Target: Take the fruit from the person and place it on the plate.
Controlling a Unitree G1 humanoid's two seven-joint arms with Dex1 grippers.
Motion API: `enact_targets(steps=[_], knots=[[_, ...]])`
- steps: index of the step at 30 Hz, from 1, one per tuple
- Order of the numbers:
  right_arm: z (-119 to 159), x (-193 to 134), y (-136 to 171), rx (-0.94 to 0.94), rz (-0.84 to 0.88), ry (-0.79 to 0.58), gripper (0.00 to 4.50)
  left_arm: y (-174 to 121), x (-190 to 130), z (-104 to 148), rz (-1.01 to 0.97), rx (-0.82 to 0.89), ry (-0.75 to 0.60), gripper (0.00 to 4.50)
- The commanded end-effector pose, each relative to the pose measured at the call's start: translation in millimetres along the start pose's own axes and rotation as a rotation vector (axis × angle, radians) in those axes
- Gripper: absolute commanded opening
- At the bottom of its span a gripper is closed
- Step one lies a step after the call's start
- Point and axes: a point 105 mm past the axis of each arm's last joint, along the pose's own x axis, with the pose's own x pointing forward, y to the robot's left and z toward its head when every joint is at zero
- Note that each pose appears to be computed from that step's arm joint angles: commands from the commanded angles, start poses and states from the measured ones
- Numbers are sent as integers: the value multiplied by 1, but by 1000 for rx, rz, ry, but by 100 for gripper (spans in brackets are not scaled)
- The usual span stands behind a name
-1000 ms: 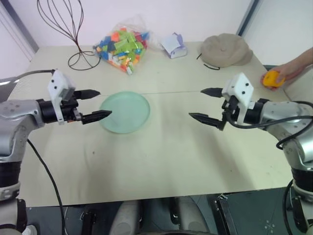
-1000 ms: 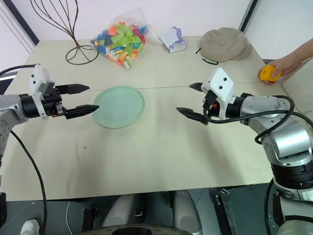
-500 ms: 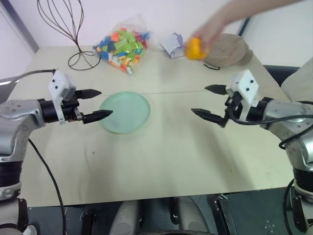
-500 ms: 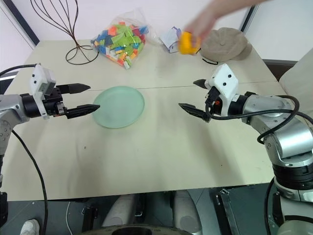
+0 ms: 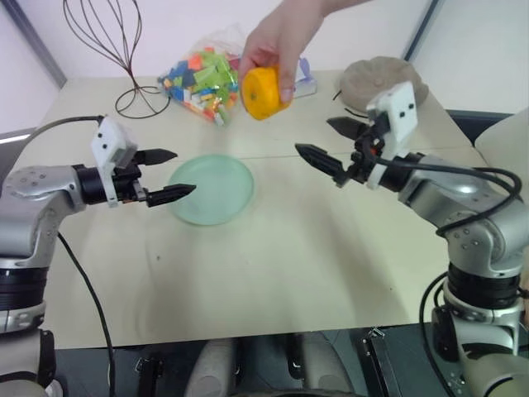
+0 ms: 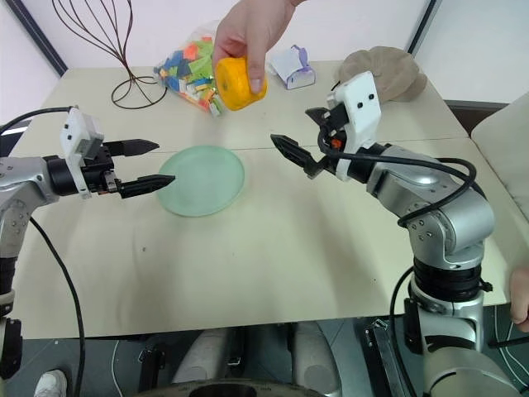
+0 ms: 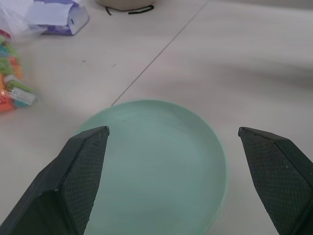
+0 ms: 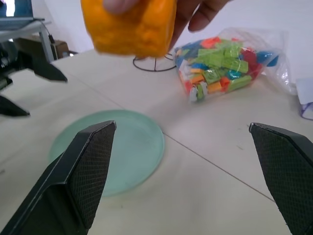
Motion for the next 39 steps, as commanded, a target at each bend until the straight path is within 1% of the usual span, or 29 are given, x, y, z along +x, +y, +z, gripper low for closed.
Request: enact_targets(steps=[1, 9, 22, 39], knots=[[17, 2, 7, -8, -5, -61, 450, 2, 0, 14, 2, 53, -29, 444], [23, 15, 18, 47, 0, -99, 450, 2, -1, 13, 3, 53, -26, 444], [31, 26, 33, 69, 62, -119, 450, 1, -1, 13, 7, 55, -20, 444], [40, 44, 27, 58, 48, -163, 450, 0, 1, 13, 15, 56, -27, 444]])
